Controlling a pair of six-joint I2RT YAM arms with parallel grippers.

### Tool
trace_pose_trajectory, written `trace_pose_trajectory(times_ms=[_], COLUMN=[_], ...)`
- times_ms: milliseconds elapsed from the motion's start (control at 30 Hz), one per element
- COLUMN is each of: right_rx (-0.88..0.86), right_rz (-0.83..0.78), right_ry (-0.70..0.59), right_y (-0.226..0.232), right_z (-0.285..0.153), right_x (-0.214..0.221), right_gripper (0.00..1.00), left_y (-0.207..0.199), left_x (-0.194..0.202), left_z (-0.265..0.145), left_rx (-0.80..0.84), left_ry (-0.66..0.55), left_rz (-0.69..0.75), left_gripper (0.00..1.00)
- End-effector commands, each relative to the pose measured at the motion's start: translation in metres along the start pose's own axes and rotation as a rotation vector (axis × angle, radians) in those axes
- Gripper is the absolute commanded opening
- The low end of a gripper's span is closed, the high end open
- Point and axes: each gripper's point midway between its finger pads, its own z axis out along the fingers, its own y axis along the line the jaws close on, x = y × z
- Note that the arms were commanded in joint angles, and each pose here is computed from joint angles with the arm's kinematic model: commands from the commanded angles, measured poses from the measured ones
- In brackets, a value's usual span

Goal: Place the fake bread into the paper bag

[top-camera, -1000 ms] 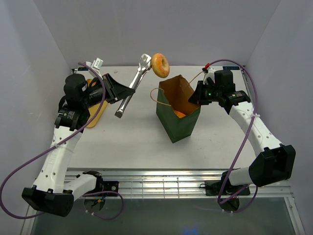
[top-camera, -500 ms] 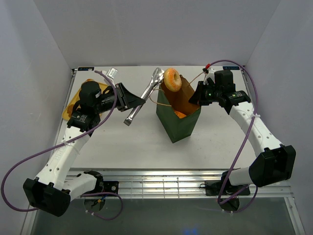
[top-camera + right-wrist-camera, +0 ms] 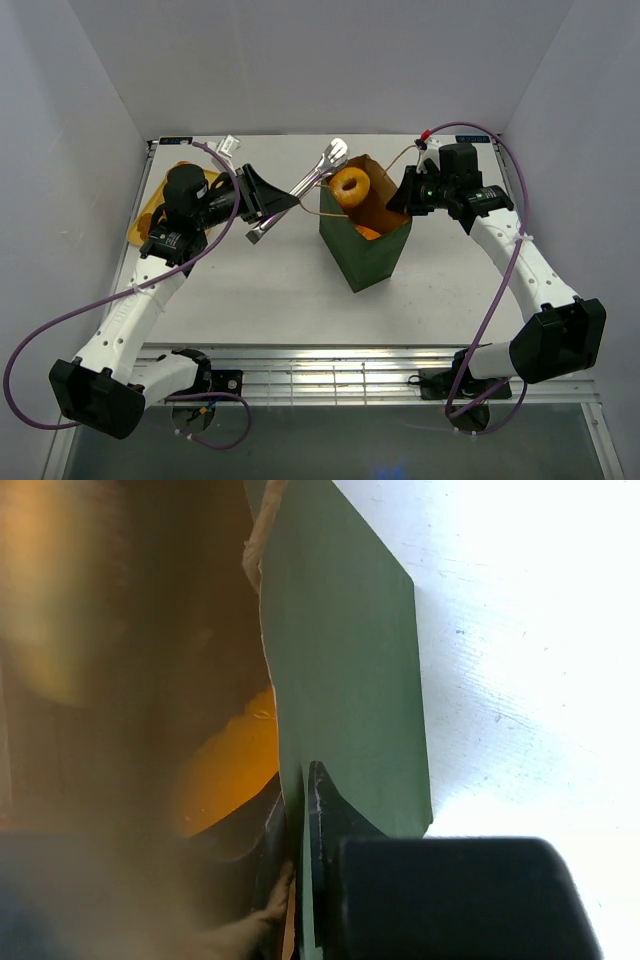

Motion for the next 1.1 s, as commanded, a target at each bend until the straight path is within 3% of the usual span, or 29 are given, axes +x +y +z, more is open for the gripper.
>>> trace_pose_trajectory(times_ms=[0, 367, 533, 767, 1000, 1067], right_rx=[-0.012, -0.016, -0.006, -0.027, -0.051, -0.048], right_rz=[-0.024, -0.028, -0.035, -0.053, -0.091, -0.099], right_ry=[-0.045, -0.041, -0.038, -0.052, -0.082, -0.086], right_y=[0.010, 0.010, 0.008, 0.016, 0.031, 0.033], right_z=[-0.013, -0.012, -0.013, -0.019, -0.032, -0.036], right_x=[-0.013, -0.012, -0.011, -0.016, -0.027, -0.028], right_gripper=[0.14, 0.15, 0.24, 0.48, 0.96, 0.96], left_y=[-0.006, -0.022, -0.024, -0.009, 0.016, 0.022], left_x=[-0.007, -0.018, -0.028, -0.039, -0.033, -0.030], left_z=[-0.002, -0.015, -0.034, -0.075, -0.107, -0.114], left_rx=[0.008, 0.004, -0.081, -0.276, -0.445, -0.479], left_ry=[-0.039, -0.089, -0.165, -0.301, -0.354, -0.358], left_rz=[0.029, 0.091, 0.156, 0.253, 0.277, 0.276], left_gripper=[0.48, 0.49, 0.49, 0.49, 0.49, 0.49])
